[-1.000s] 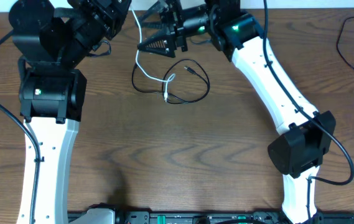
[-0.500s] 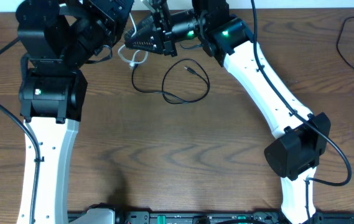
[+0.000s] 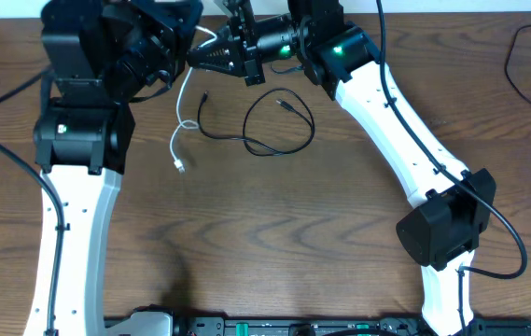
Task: Untangle cables
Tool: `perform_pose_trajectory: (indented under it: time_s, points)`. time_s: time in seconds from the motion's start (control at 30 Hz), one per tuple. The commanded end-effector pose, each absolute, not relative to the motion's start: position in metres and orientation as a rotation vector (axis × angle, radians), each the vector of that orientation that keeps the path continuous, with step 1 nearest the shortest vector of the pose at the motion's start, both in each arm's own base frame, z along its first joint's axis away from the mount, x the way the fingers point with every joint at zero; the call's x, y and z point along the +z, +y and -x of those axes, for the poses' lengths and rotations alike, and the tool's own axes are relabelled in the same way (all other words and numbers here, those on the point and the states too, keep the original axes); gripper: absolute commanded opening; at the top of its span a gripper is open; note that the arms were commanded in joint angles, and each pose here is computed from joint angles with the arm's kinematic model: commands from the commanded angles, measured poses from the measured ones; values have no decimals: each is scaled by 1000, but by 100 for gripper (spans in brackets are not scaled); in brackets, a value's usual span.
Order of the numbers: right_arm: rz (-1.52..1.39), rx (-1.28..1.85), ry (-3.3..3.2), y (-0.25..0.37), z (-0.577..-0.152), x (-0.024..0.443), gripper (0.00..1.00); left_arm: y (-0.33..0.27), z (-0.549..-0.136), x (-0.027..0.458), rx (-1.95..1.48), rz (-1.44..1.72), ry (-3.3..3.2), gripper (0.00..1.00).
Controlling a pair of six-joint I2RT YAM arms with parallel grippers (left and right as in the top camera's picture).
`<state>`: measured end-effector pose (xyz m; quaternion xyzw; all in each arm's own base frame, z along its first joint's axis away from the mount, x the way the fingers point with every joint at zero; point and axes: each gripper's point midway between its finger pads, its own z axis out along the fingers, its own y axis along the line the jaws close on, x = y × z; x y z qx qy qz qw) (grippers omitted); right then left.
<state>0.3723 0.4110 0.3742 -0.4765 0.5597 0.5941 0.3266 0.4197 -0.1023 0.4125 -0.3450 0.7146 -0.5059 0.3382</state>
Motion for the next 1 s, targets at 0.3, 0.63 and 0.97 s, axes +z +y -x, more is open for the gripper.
perform_pose_trajectory:
  time_s: [0.3, 0.63, 0.97]
  points:
    - [829, 1401, 2000, 377, -431, 316, 1, -32, -424, 362, -827, 1223, 1807, 30]
    - [620, 1171, 2133, 326, -460, 314, 1, -27, -422, 357, -746, 1165, 1845, 52]
    - [340, 923, 2050, 203, -479, 391, 1, -27, -417, 348, -636, 1023, 1949, 52]
